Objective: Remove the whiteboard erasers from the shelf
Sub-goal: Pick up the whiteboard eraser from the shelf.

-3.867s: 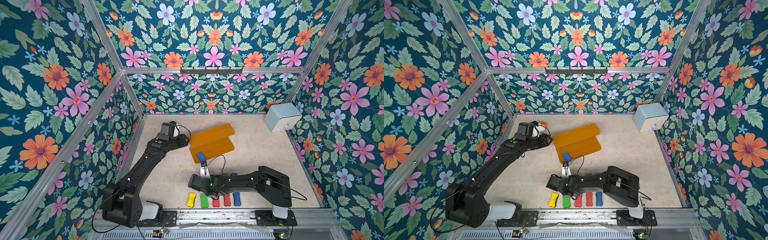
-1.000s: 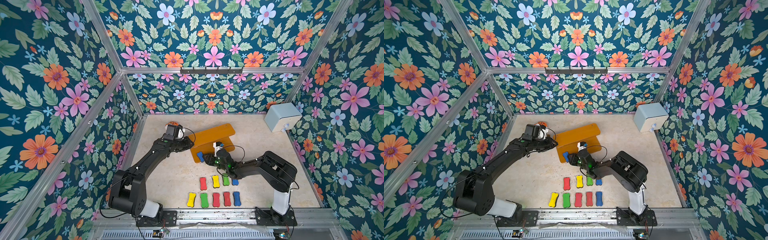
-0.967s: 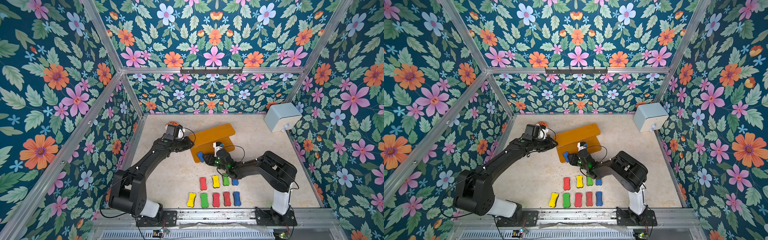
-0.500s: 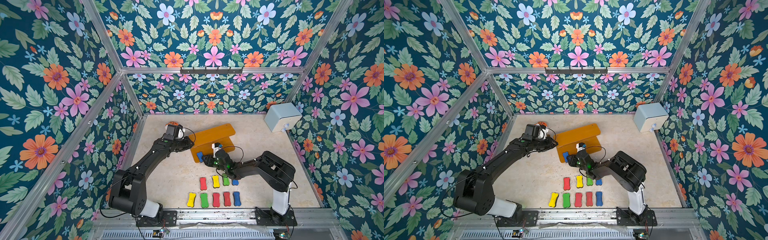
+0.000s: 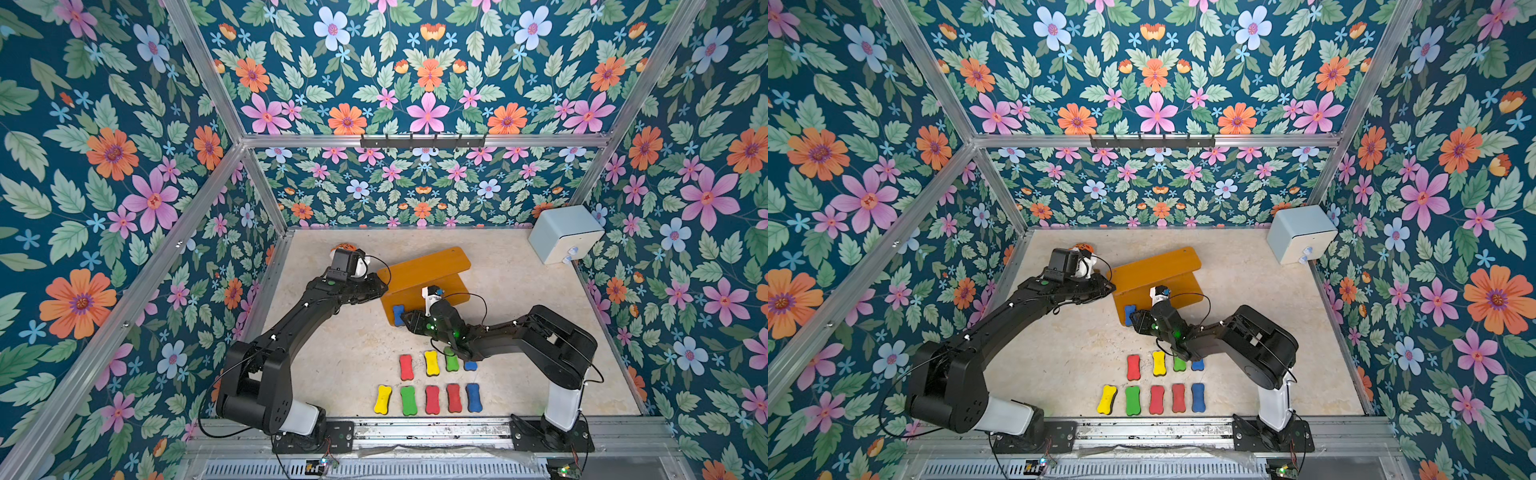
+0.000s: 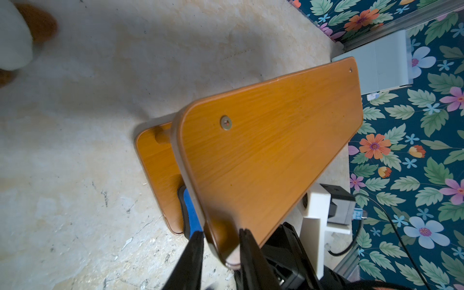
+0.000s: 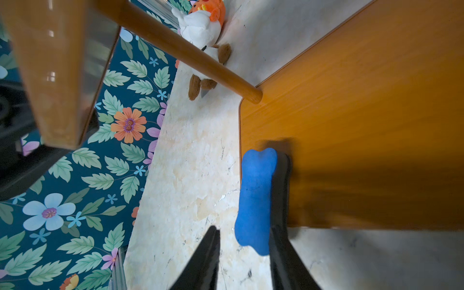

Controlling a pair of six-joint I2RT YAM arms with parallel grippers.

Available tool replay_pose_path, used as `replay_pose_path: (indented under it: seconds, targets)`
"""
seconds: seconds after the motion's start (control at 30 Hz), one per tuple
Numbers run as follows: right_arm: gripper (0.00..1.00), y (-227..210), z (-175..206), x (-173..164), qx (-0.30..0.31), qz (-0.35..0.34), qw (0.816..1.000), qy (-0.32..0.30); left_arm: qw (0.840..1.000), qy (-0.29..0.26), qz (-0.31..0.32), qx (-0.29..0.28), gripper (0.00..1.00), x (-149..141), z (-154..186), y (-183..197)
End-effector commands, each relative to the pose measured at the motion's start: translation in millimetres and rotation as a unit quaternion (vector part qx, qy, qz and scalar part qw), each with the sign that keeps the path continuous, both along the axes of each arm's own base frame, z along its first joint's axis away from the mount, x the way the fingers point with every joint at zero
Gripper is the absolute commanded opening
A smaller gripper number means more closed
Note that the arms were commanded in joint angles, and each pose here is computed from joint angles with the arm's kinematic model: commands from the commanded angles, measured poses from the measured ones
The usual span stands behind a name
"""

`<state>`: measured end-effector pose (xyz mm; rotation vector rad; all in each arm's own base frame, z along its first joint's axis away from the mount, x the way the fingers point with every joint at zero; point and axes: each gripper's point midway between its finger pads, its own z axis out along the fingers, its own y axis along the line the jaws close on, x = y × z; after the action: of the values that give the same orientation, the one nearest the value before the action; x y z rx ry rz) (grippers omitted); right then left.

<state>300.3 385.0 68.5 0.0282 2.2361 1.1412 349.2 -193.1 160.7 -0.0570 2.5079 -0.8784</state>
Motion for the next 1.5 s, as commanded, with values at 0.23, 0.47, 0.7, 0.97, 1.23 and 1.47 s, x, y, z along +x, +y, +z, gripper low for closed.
replay_pose_path:
  seconds: [0.23, 0.47, 0.7, 0.97, 1.23, 1.47]
  targets:
    - [0.35, 1, -4, 12, -0.009, -0.027, 1.000, 0.010, 1.000, -0.008, -0.007, 0.007, 0.31, -1, 1, 1]
    - [0.33, 4, -11, 17, -0.019, -0.030, 0.999, 0.015, 1.000, -0.009, -0.008, 0.007, 0.31, -2, 1, 1]
    - [0.32, 7, -17, 20, -0.023, -0.030, 0.999, 0.020, 1.000, -0.008, -0.010, 0.007, 0.31, -2, 0, 1]
    - [0.30, 8, -23, 23, -0.028, -0.029, 0.999, 0.024, 1.000, -0.008, -0.011, 0.006, 0.31, -2, -1, 0]
    - [0.27, 9, -26, 22, -0.030, -0.026, 0.999, 0.027, 1.000, -0.007, -0.012, 0.006, 0.31, -1, -2, 0]
    - [0.20, 9, -30, 20, -0.032, -0.025, 0.999, 0.033, 1.000, -0.006, -0.012, 0.004, 0.31, -1, -2, -1]
